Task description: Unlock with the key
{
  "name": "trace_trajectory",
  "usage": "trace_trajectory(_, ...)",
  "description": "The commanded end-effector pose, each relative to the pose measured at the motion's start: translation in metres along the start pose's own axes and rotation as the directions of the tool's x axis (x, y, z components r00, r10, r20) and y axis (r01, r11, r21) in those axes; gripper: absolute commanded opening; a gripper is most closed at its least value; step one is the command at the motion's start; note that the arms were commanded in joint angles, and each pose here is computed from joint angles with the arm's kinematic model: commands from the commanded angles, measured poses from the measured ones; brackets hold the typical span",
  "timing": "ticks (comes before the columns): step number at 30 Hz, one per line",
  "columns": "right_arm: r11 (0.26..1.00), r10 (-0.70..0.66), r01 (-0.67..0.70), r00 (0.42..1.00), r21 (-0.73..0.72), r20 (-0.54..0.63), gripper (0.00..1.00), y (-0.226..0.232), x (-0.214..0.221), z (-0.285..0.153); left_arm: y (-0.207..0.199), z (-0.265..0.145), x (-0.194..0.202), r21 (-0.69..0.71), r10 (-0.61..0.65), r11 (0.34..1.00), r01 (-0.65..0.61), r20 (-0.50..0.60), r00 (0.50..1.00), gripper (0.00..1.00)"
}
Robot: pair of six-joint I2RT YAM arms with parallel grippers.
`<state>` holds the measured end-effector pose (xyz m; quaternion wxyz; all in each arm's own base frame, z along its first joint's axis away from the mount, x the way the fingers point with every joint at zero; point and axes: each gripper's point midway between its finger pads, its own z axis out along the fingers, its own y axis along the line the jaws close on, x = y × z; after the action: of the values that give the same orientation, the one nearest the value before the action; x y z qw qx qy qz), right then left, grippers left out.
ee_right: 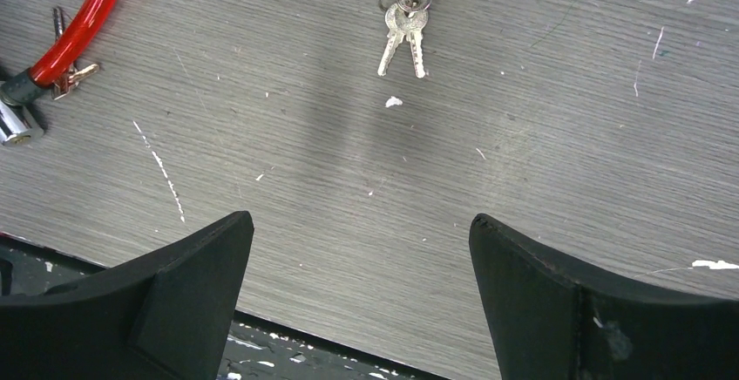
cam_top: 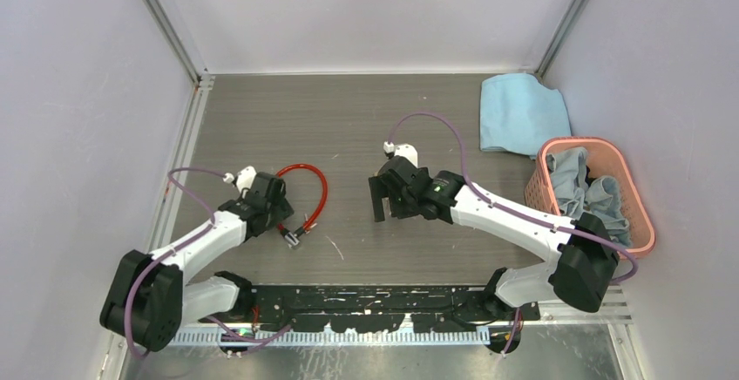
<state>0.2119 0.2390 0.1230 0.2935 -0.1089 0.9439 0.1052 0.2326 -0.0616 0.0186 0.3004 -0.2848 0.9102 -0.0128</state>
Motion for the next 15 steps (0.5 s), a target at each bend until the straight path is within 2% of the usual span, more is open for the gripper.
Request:
trace_trajectory(1, 1.0, 0.014, -0.014, 0.999, 0.005, 0.037, 0.99, 0.003, -0.009, -0.003, -0.014, 0.016, 0.02, 0.045, -0.027, 0.999, 0.031, -0.086, 0.996, 0.56)
trace_trajectory(5, 1.0, 0.009, -0.009, 0.999, 0.018, 0.038, 0.99, 0.0, -0.008, -0.004, -0.015, 0.02, 0.014, 0.024, -0.001, 1.0, 0.003, -0.07, 0.998, 0.4)
trace_trajectory(7, 1.0, 0.007, -0.008, 0.999, 0.023, 0.037, 0.99, -0.001, -0.007, -0.004, -0.011, 0.019, 0.01, 0.004, 0.002, 1.0, -0.001, -0.053, 0.999, 0.38)
trace_trajectory(10, 1.0, 0.006, -0.007, 0.999, 0.025, 0.038, 0.99, -0.002, -0.007, -0.004, -0.003, 0.013, 0.002, -0.028, -0.002, 1.0, 0.002, -0.02, 1.0, 0.39)
trace_trajectory(15, 1.0, 0.005, -0.006, 0.999, 0.021, 0.043, 0.99, -0.001, -0.008, -0.006, 0.002, 0.011, 0.002, -0.044, -0.018, 0.999, 0.018, -0.009, 1.0, 0.51)
